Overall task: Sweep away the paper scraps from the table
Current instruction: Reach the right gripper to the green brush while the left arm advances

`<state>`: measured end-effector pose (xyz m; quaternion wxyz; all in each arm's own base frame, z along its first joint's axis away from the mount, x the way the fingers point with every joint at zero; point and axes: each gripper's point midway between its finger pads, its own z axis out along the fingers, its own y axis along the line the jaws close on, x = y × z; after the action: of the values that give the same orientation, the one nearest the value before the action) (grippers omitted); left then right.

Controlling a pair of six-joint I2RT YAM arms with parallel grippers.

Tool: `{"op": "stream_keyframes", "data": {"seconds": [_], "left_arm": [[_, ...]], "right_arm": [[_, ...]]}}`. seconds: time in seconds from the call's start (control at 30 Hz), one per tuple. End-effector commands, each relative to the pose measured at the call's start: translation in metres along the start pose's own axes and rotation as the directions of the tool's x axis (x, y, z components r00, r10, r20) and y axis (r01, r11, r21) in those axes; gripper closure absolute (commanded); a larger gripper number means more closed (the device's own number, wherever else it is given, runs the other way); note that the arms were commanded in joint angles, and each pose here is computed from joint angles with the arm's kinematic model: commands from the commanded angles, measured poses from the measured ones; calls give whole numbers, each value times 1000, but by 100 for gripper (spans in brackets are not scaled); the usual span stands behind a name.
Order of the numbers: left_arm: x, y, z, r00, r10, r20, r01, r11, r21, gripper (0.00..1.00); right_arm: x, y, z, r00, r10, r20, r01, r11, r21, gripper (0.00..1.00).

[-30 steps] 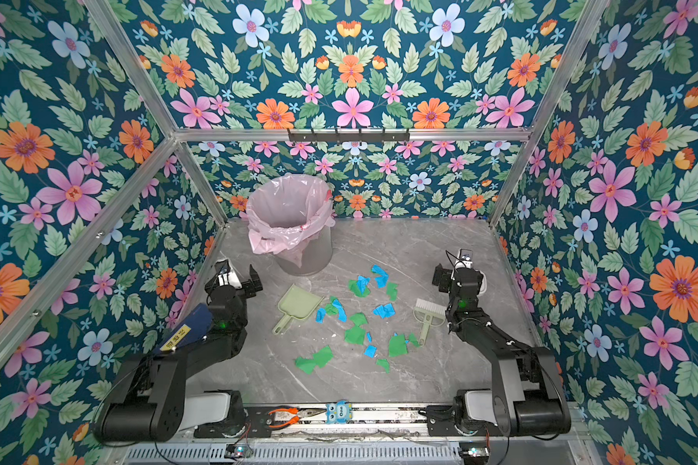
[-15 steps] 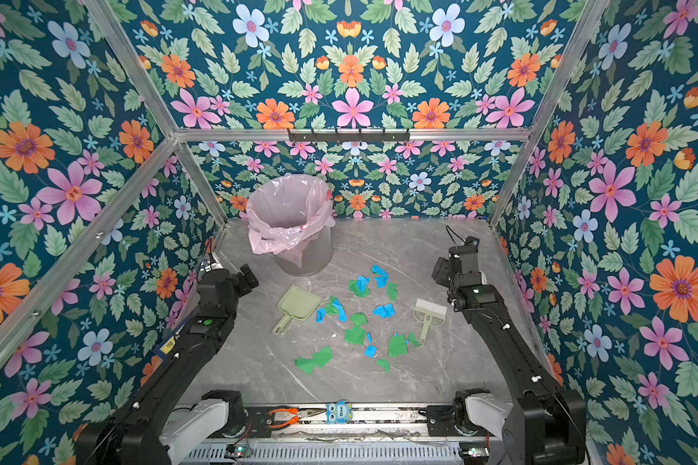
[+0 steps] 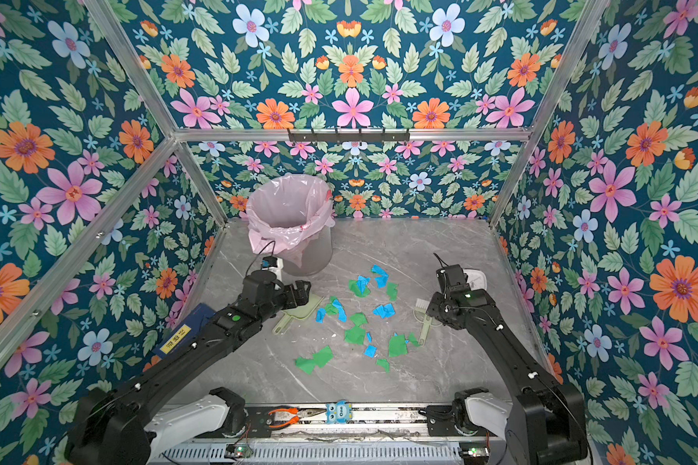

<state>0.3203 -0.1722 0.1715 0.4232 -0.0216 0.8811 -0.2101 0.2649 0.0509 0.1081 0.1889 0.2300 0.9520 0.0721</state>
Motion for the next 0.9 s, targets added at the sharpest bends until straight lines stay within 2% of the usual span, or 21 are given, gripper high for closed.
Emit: {"op": "stream_keyframes", "data": {"seconds": [0.0,0.1,0.27,0.67,0.87], "left_arm": [[-14,-28,11,999,1,35,-4,997,75,4],[-15,-44,20,999,12,31,-16,992,127,5],[-16,-54,29,999,25,29,-29,987,155,6],[-13,-57,34,999,37,22,-40,986,159,6],[-13,-59,38,999,44,16,-46,986,163,7]], "right_arm": [[7,3,13,999,14,-44,-13,1000,14,45],[9,5,28,999,4,-53,-3,1000,9,51],[-5,20,42,996,-74,-50,74,997,-14,54],[-2,15,72,982,-122,-145,132,989,59,53],[8,10,84,976,-113,-185,125,991,52,54]]}}
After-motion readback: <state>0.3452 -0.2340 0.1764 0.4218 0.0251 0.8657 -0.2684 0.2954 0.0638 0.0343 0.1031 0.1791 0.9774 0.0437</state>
